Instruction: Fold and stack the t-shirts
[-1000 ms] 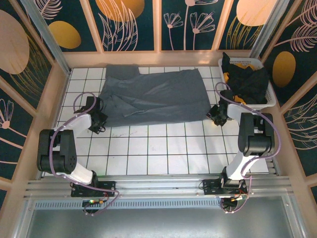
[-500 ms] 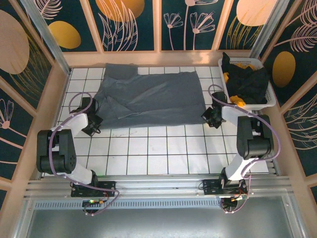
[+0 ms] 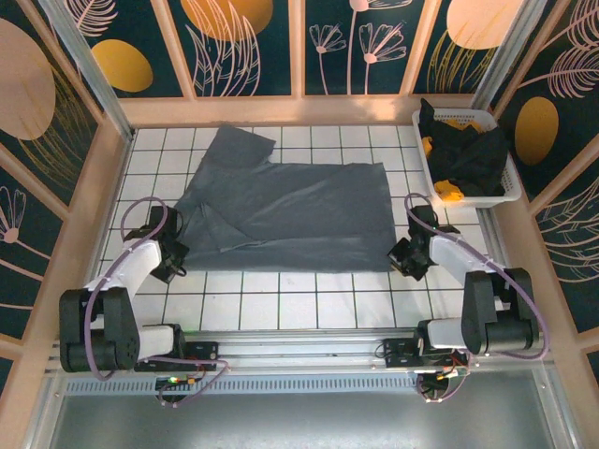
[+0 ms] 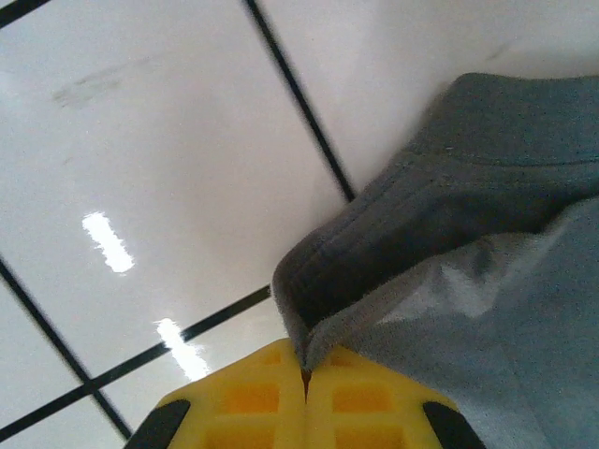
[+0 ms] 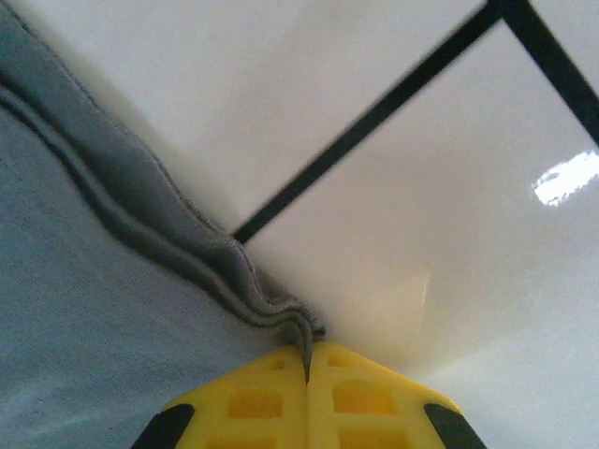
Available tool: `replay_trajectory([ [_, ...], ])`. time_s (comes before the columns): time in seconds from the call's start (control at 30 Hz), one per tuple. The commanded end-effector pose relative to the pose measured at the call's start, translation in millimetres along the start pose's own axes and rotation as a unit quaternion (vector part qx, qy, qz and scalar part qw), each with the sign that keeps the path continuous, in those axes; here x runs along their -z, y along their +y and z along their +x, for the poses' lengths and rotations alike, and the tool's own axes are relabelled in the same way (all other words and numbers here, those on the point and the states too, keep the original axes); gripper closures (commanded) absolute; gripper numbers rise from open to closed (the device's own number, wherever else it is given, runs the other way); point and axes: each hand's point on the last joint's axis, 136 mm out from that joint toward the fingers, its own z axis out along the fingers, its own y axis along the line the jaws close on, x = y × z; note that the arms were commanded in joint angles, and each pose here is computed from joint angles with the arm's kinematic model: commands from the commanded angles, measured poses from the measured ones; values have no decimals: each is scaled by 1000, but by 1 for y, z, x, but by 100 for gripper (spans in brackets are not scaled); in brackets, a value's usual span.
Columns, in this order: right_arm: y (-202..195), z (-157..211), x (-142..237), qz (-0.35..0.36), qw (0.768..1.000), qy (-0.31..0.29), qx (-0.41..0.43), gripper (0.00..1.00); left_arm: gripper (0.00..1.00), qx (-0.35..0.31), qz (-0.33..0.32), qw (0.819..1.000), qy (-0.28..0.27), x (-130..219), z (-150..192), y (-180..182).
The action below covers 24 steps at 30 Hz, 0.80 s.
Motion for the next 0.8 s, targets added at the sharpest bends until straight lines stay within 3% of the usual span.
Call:
replay_trajectory([
  [0.0,-33,28,-11,56,997,52,-6,100,96,22,-32,999,-3,-5,5,22],
  [0.07,-32,24,-11,60,997,49,-3,100,92,26,-35,999,1,-6,7,25],
  [0.13,-26,19,-6,53,998,40,2,97,82,30,-23,999,-6,-1,3,20],
  [0.23,0,4,13,14,999,6,29,78,48,28,32,999,-31,24,-14,-5],
  [0.33,55,-2,37,-88,991,-22,98,67,36,20,72,997,-37,48,-25,-25],
  [0.43,108,10,56,-174,969,-25,175,64,40,-3,135,991,9,58,-13,-55],
  [0.6,187,49,84,-308,908,-3,285,60,43,-34,192,973,120,57,51,-99],
  [0.77,213,55,84,-321,897,10,303,60,43,-6,202,968,147,41,73,-109],
])
